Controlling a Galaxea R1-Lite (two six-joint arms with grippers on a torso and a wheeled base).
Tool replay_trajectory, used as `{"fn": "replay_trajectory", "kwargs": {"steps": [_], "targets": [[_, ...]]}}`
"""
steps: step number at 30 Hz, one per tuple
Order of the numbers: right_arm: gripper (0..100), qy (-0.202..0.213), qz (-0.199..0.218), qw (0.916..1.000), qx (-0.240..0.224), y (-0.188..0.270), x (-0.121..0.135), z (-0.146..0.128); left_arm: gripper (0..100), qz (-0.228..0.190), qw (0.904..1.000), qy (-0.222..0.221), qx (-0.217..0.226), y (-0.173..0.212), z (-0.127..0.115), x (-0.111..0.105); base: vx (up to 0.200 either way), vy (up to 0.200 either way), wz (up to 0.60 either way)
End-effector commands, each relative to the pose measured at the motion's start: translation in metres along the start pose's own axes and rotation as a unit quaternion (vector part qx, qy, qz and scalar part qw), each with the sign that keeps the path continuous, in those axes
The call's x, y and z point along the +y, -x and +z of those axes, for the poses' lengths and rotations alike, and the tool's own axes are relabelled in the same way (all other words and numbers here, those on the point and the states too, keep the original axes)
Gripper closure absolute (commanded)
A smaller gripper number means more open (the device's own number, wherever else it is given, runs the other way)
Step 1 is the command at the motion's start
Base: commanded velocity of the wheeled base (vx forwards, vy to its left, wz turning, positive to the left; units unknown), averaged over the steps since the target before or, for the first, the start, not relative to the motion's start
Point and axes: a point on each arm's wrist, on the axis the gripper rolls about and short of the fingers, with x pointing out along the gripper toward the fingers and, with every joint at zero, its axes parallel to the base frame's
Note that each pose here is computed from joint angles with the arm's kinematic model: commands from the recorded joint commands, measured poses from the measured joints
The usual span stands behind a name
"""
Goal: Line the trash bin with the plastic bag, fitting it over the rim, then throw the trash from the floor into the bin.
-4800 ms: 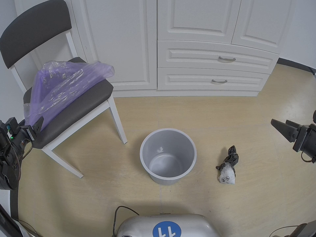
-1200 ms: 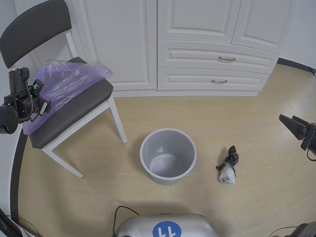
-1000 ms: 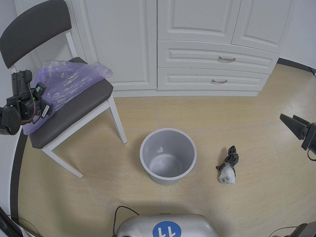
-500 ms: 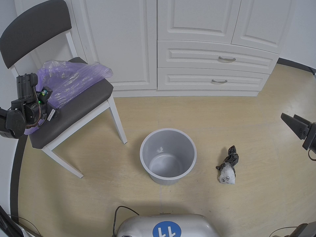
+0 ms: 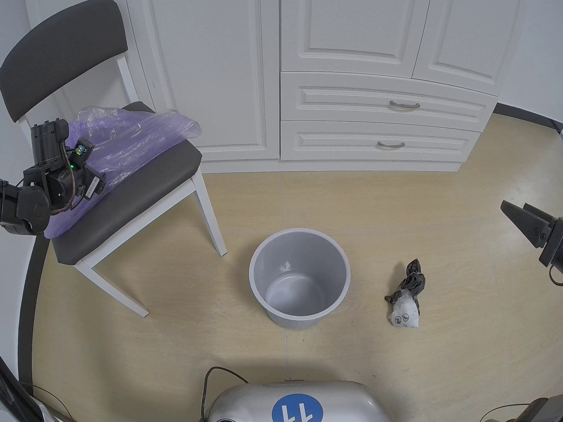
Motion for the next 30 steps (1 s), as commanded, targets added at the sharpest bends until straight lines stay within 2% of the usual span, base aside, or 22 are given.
{"fn": "replay_trajectory", "kwargs": {"steps": [1, 12, 13, 24, 28, 30], "targets": [[0, 0.000, 0.000, 1.0000, -0.001, 0.000, 0.000, 0.000, 0, 0.007, 1.0000, 0.004, -0.005, -0.004, 0.003, 0.003, 0.000, 0.000, 0.00], [0, 0.000, 0.000, 1.0000, -0.003, 0.001, 0.000, 0.001, 0, 0.007, 0.9999, 0.009, -0.007, -0.013, 0.003, -0.001, 0.000, 0.000, 0.00], [0, 0.000, 0.001, 1.0000, -0.003, 0.001, 0.000, 0.001, 100, 0.008, 0.9999, 0.009, -0.008, -0.013, 0.004, -0.001, 0.000, 0.000, 0.00], [0, 0.000, 0.001, 1.0000, -0.001, 0.001, 0.000, 0.000, 100, -0.002, 0.9999, 0.016, -0.004, -0.012, 0.000, -0.005, 0.000, 0.000, 0.00], [0, 0.000, 0.003, 1.0000, 0.001, 0.000, 0.000, 0.000, 100, -0.008, 0.9993, 0.035, -0.010, -0.006, 0.003, -0.007, 0.000, 0.000, 0.00], [0, -0.001, 0.007, 0.9999, 0.008, -0.002, 0.001, -0.003, 100, -0.033, 0.9957, 0.078, -0.038, 0.016, 0.021, -0.018, 0.000, 0.000, 0.00]]}}
